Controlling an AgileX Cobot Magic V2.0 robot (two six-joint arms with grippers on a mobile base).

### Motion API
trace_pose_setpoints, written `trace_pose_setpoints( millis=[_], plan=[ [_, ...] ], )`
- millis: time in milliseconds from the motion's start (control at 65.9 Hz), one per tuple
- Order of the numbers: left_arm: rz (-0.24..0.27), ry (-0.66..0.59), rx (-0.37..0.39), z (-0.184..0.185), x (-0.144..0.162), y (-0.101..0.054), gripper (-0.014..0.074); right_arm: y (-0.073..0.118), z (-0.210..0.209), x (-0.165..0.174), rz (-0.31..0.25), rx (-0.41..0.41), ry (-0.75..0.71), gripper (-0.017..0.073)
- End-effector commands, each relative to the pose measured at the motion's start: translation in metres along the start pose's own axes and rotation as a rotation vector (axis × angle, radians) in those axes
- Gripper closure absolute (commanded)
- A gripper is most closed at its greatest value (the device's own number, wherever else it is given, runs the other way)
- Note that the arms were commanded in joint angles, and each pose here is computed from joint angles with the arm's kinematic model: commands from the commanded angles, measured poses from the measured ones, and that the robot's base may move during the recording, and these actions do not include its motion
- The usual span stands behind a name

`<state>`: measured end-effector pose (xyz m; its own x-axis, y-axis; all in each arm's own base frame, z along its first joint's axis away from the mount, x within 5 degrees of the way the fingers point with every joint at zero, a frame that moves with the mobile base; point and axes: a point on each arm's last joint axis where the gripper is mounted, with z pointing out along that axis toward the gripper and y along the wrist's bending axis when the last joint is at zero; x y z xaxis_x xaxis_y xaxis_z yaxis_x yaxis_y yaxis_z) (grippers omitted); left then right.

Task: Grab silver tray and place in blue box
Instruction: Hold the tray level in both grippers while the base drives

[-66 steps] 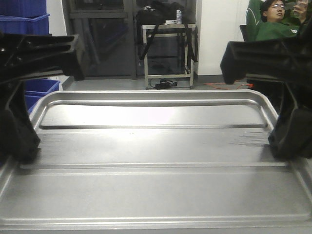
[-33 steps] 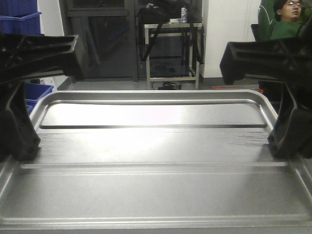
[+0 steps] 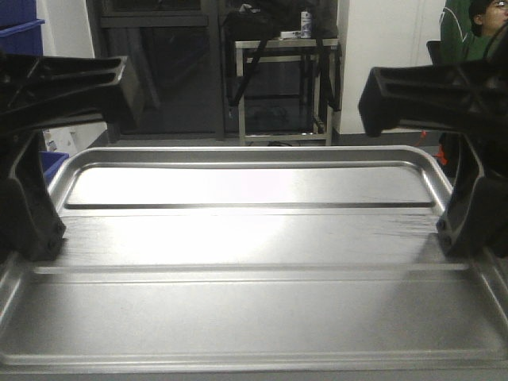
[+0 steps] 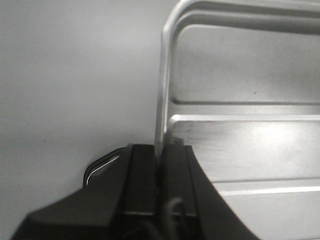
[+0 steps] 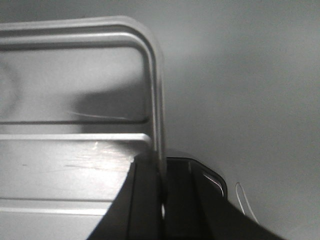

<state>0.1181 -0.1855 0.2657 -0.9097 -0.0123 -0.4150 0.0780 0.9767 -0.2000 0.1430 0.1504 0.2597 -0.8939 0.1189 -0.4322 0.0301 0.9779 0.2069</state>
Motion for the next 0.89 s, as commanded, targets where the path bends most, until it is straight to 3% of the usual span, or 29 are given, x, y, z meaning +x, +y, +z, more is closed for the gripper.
trace_pose_setpoints(
  millis=[0,880],
  plan=[
    [0.0,-0.049,0.055,-0.0122,-0.0064,-0.0037,0.0697,0.0037,-0.01,-0.0085,-0.015,-0.048,-0.065,0.0502],
    [0.0,-0.049,0.055,-0.0122,-0.0064,-0.0037,0.0697,0.0037,-0.01,-0.0085,-0.015,-0.048,-0.065,0.0502]
  ],
)
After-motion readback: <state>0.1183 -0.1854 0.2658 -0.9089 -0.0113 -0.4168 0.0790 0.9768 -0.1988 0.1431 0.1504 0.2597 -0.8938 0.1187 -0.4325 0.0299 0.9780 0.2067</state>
